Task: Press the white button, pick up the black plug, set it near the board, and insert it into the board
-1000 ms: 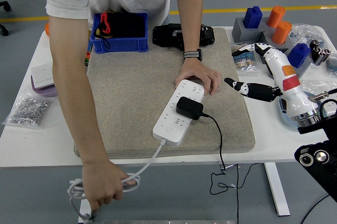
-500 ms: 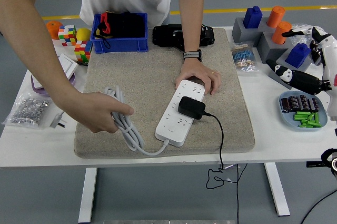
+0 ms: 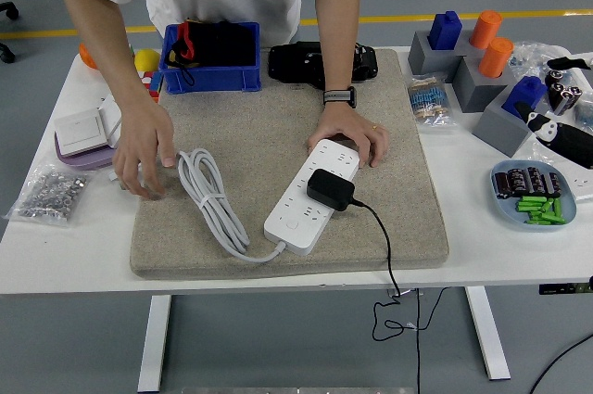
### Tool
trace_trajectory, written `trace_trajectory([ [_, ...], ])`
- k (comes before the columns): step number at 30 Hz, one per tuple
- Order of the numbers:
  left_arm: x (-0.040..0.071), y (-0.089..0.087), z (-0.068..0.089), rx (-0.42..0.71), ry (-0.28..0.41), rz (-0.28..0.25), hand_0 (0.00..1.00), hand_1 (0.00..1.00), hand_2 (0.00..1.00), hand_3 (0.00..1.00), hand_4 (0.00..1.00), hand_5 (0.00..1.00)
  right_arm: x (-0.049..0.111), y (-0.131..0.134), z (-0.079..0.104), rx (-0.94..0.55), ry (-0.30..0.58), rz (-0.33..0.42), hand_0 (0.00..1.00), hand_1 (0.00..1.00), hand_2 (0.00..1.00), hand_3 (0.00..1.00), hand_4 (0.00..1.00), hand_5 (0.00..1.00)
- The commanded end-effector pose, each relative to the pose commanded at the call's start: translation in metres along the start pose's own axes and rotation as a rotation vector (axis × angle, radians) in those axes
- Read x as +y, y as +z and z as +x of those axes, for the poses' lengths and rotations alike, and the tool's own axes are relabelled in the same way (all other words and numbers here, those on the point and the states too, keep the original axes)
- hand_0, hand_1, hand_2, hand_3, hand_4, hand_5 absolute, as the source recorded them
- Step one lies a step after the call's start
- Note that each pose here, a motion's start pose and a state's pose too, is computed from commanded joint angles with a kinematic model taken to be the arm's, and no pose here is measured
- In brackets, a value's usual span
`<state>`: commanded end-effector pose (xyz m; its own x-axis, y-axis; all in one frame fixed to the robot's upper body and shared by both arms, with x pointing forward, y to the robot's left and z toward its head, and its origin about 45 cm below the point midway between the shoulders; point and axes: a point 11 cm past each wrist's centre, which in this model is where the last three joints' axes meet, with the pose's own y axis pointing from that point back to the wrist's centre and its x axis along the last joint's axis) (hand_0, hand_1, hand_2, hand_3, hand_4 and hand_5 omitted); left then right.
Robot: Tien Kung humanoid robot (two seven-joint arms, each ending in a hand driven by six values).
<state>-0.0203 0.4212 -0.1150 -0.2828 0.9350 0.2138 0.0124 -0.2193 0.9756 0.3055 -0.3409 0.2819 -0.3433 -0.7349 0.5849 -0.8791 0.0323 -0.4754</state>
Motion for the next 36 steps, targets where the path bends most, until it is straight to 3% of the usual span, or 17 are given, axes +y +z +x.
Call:
trace_trajectory([
  [4,0.000,-0.001,-0.001,0.002,-0.002,-0.002,0.705,0.664,0.585,0.675,0.666,0.257,0.002,0.008,0.001,0.008,0.000,-0.030,0.761,0.633,0.565,0.576,0.949,0.211],
  [13,0.000,-0.004,0.003,0.024,0.006,0.002,0.705,0.663,0.584,0.674,0.665,0.257,0.016,0.043,-0.004,-0.012,-0.067,-0.252,0.767,0.648,0.593,0.589,0.951,0.219],
  [14,0.000,-0.004,0.004,0.026,0.008,0.003,0.705,0.663,0.584,0.674,0.665,0.259,0.018,0.046,-0.004,-0.018,-0.077,-0.278,0.818,0.713,0.675,0.665,0.979,0.272],
  [18,0.000,-0.004,0.007,0.036,0.015,0.004,0.705,0.663,0.584,0.674,0.665,0.259,0.023,0.054,-0.007,-0.022,-0.107,-0.341,0.818,0.713,0.675,0.665,0.979,0.272],
  [20,0.000,-0.004,0.007,0.038,0.015,0.002,0.705,0.662,0.584,0.674,0.665,0.259,0.025,0.056,-0.007,-0.023,-0.116,-0.359,0.829,0.732,0.696,0.707,0.992,0.314],
  [29,0.001,0.004,0.006,0.041,0.016,-0.006,0.705,0.664,0.584,0.674,0.664,0.260,0.030,0.064,-0.004,-0.027,-0.116,-0.405,0.830,0.744,0.713,0.723,0.990,0.323],
  [36,0.003,0.029,0.010,0.025,0.036,-0.022,0.705,0.664,0.584,0.675,0.665,0.260,0.029,0.064,0.007,0.013,-0.087,-0.394,0.832,0.747,0.719,0.725,0.981,0.313],
])
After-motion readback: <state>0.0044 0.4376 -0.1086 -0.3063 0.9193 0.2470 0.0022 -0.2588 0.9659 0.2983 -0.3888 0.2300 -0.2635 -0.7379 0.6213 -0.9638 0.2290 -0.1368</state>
